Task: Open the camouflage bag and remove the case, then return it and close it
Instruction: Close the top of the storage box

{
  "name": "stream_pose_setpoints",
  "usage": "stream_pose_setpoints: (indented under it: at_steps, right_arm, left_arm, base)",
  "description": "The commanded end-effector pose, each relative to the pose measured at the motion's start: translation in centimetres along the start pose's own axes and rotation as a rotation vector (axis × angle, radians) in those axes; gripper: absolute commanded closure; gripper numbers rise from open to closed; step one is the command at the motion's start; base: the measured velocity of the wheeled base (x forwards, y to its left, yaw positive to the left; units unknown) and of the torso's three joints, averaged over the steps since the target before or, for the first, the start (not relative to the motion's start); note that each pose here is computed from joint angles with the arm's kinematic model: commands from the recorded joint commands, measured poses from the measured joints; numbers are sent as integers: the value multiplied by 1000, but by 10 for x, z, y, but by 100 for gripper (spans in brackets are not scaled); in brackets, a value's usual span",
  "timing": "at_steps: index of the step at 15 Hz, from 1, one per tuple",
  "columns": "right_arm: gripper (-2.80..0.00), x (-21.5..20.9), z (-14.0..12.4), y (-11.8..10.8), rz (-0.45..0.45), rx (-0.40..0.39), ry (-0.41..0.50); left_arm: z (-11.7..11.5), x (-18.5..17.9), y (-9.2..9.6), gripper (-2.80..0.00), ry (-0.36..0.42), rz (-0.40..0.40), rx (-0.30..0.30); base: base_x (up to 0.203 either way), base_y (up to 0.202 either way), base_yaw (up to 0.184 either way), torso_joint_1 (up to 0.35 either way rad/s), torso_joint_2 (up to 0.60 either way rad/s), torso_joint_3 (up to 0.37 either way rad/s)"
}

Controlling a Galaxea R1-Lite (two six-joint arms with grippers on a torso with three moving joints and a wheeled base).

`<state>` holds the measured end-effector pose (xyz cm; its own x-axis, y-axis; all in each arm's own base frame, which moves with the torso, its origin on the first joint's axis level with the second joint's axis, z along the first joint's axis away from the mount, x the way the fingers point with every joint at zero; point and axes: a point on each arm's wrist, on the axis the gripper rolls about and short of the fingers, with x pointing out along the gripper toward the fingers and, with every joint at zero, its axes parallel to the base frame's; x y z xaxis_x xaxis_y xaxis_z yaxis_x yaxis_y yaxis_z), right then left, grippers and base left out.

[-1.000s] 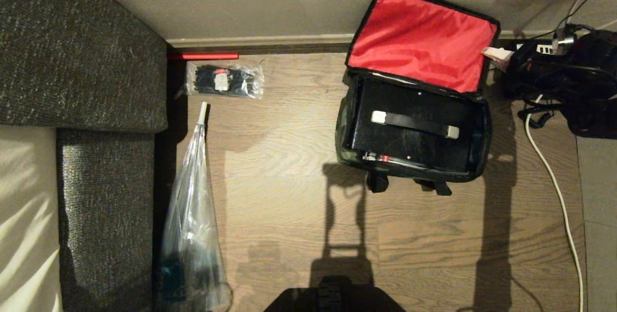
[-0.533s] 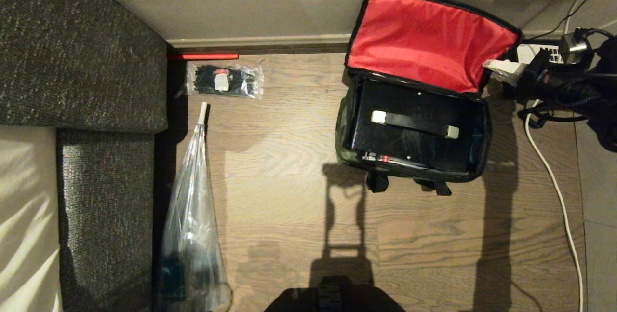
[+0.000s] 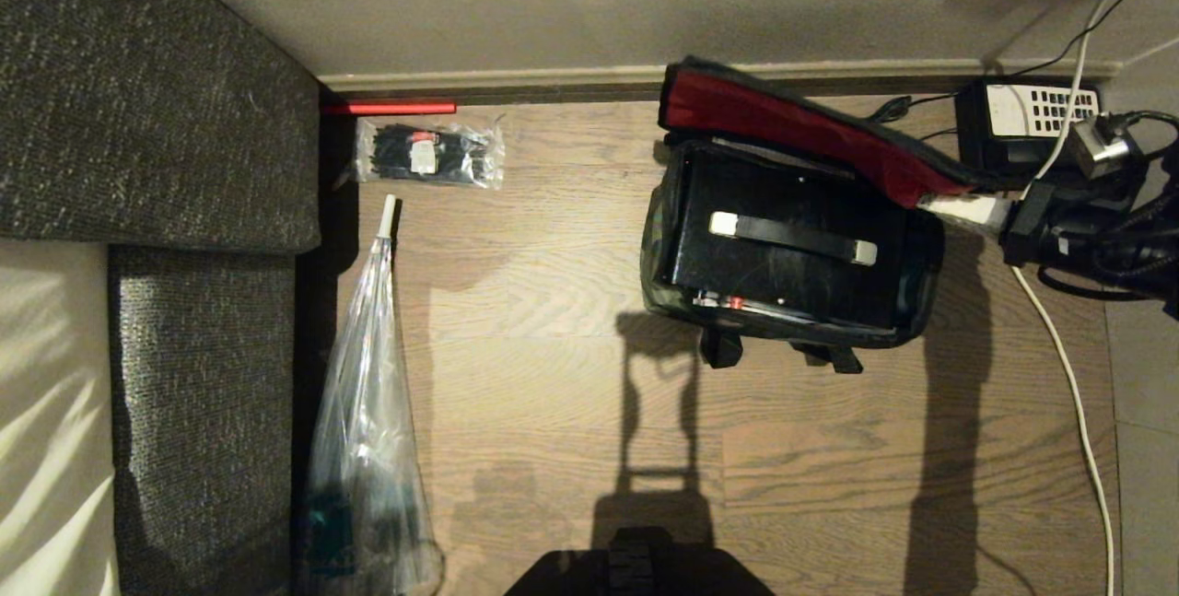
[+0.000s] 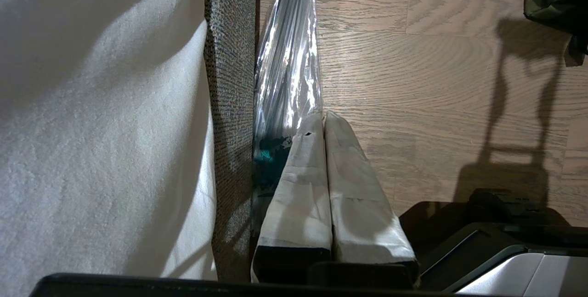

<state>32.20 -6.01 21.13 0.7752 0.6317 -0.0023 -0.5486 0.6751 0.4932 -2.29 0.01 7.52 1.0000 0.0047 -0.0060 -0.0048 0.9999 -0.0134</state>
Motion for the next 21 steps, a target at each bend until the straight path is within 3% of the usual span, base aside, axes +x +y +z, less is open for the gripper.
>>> stream_pose_setpoints:
  at_steps: [1,4,11,17,18,21]
  right_arm:
    - [0,-7,-19,1,-1,-101,38]
    - [0,-14,-42,-2,-15,-178,89]
    - [0,-19,-66,-8,-33,-324,150]
    - [0,-26,-94,-13,-43,-337,254]
    - [-280,-24,-94,-16,-37,-338,259]
    - [-280,-31,-109,-15,-40,-340,301]
  left_arm:
    - [0,0,0,0,0,1,0]
    - [0,0,0,0,0,1,0]
    - [0,0,0,0,0,1,0]
    - [0,0,0,0,0,1,0]
    - [0,0,0,0,0,0,0]
    - [0,0,0,0,0,1,0]
  base:
    - [0,0,0,0,0,0]
    - [0,0,0,0,0,0]
    - [0,0,0,0,0,0]
    - [0,0,0,0,0,0]
    - [0,0,0,0,0,0]
    - [0,0,0,0,0,0]
